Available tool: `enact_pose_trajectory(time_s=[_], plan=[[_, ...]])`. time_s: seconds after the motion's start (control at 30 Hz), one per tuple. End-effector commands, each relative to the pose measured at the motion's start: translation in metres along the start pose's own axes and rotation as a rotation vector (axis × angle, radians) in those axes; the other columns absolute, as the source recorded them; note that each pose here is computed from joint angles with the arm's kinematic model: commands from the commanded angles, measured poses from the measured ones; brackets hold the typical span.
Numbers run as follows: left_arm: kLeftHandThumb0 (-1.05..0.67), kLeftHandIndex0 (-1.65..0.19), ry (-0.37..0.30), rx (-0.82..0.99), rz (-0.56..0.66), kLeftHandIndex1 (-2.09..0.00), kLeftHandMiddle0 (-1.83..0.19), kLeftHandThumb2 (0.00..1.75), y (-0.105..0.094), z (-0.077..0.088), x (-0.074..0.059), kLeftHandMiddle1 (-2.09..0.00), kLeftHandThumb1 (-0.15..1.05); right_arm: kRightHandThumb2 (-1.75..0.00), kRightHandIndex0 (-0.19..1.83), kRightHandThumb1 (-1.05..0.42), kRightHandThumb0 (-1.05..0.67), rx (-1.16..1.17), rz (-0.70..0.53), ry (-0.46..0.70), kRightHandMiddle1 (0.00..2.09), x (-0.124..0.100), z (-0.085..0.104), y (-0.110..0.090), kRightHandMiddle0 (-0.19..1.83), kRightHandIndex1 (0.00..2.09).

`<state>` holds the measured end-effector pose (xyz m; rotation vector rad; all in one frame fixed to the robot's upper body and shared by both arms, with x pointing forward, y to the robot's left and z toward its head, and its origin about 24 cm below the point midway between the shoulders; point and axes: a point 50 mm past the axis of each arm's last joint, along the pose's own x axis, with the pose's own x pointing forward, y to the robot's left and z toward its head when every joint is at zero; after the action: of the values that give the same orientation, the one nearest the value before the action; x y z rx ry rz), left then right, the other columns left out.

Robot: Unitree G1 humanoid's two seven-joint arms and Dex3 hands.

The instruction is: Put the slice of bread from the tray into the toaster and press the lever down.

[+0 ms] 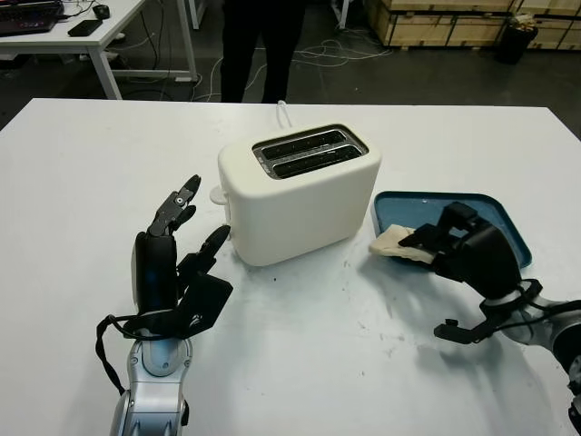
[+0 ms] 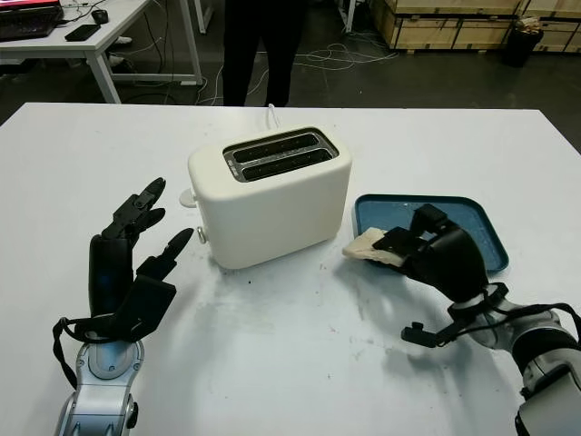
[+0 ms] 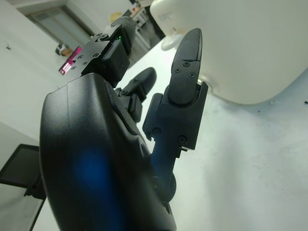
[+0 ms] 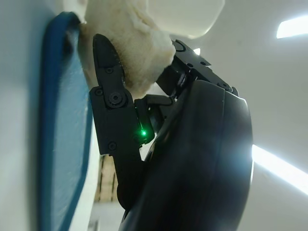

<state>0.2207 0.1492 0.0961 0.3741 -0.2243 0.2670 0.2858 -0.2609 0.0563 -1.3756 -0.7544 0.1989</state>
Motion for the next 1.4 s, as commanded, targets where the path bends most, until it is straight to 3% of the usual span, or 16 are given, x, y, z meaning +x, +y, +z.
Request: enact_pose_trajectory(time_s=[0.0,0.2,0.27,0.3,0.37,0.53,0.57,0.67,0.7,0.73,0.8,0.9,1.07,1.13,1.2,1.37], plan=[[-0.40,-0.54,-0.008,0.000,0.007,0.00,-0.36,0.10,-0.001,0.000,0.000,-0.65,0.92,0.00,0.56,-0.92,-0.41,0.020,-0.028,-0.009,0.34,0.011,-0.005,-0.015,0.99,1.43],[-0.39,-0.54,-0.009,0.005,0.006,0.00,-0.36,0.10,-0.002,0.000,0.000,-0.66,0.92,-0.05,0.46,-0.92,-0.38,0.124,0.039,0.016,0.23,0.020,-0.009,-0.030,1.03,1.72],[-0.40,-0.54,-0.007,0.006,0.007,0.00,-0.36,0.10,-0.002,-0.001,0.000,-0.66,0.92,-0.21,0.42,-0.92,-0.39,0.142,0.099,0.045,0.23,0.022,-0.014,-0.036,1.01,1.73],[-0.40,-0.54,-0.007,0.008,0.009,0.00,-0.36,0.10,-0.002,-0.001,-0.001,-0.67,0.92,-0.29,0.41,-0.92,-0.40,0.143,0.130,0.057,0.29,0.023,-0.016,-0.039,0.98,1.74],[-0.40,-0.54,-0.006,0.008,0.011,0.00,-0.35,0.11,-0.002,-0.001,-0.001,-0.67,0.92,-0.43,0.41,-0.92,-0.43,0.146,0.178,0.075,0.69,0.027,-0.022,-0.048,0.77,1.74],[-0.40,-0.54,-0.003,-0.002,0.012,0.00,-0.34,0.10,-0.003,-0.001,0.000,-0.67,0.92,-0.54,0.49,-0.92,-0.47,0.191,0.227,0.117,1.03,0.039,-0.033,-0.076,0.59,1.75],[-0.40,-0.54,-0.005,0.001,0.010,0.00,-0.34,0.10,-0.003,-0.001,0.000,-0.67,0.92,-0.54,0.49,-0.92,-0.48,0.212,0.230,0.126,1.08,0.042,-0.035,-0.082,0.57,1.75],[-0.41,-0.54,-0.008,0.004,0.008,0.00,-0.35,0.10,-0.004,-0.001,0.001,-0.68,0.92,-0.55,0.43,-0.92,-0.52,0.303,0.252,0.188,0.70,0.051,-0.046,-0.100,0.66,1.70],[-0.41,-0.54,-0.007,0.003,0.010,0.00,-0.35,0.10,-0.004,-0.001,0.001,-0.68,0.92,-0.55,0.47,-0.92,-0.57,0.325,0.261,0.205,0.69,0.053,-0.050,-0.105,0.71,1.70],[-0.41,-0.54,-0.006,0.003,0.011,0.00,-0.35,0.10,-0.004,-0.001,0.001,-0.68,0.92,-0.55,0.48,-0.92,-0.58,0.344,0.274,0.214,0.75,0.056,-0.052,-0.112,0.70,1.71],[-0.40,-0.54,-0.006,-0.001,0.016,0.00,-0.35,0.09,-0.005,0.000,0.002,-0.68,0.92,-0.54,0.54,-0.92,-0.60,0.360,0.310,0.214,1.15,0.064,-0.056,-0.128,0.58,1.74],[-0.40,-0.53,-0.009,0.001,0.016,0.00,-0.35,0.09,-0.004,0.000,0.003,-0.68,0.92,-0.52,0.58,-0.92,-0.61,0.356,0.345,0.197,1.43,0.078,-0.058,-0.153,0.52,1.74],[-0.41,-0.53,-0.019,0.011,0.012,0.00,-0.34,0.10,-0.005,0.001,0.006,-0.69,0.92,-0.46,0.54,-0.92,-0.54,0.386,0.334,0.173,1.55,0.105,-0.058,-0.191,0.47,1.75],[-0.41,-0.52,-0.019,0.009,0.005,0.00,-0.33,0.11,-0.005,0.002,0.006,-0.69,0.92,-0.43,0.52,-0.92,-0.50,0.404,0.339,0.156,1.43,0.119,-0.056,-0.208,0.48,1.75],[-0.40,-0.52,-0.021,0.004,0.005,0.00,-0.33,0.11,-0.005,0.002,0.007,-0.69,0.92,-0.41,0.53,-0.92,-0.48,0.456,0.342,0.128,1.49,0.131,-0.052,-0.219,0.47,1.75],[-0.42,-0.53,-0.017,0.000,0.007,0.00,-0.33,0.10,-0.004,0.002,0.009,-0.70,0.92,-0.33,0.59,-0.92,-0.57,0.467,0.352,0.082,1.39,0.168,-0.035,-0.240,0.57,1.75]])
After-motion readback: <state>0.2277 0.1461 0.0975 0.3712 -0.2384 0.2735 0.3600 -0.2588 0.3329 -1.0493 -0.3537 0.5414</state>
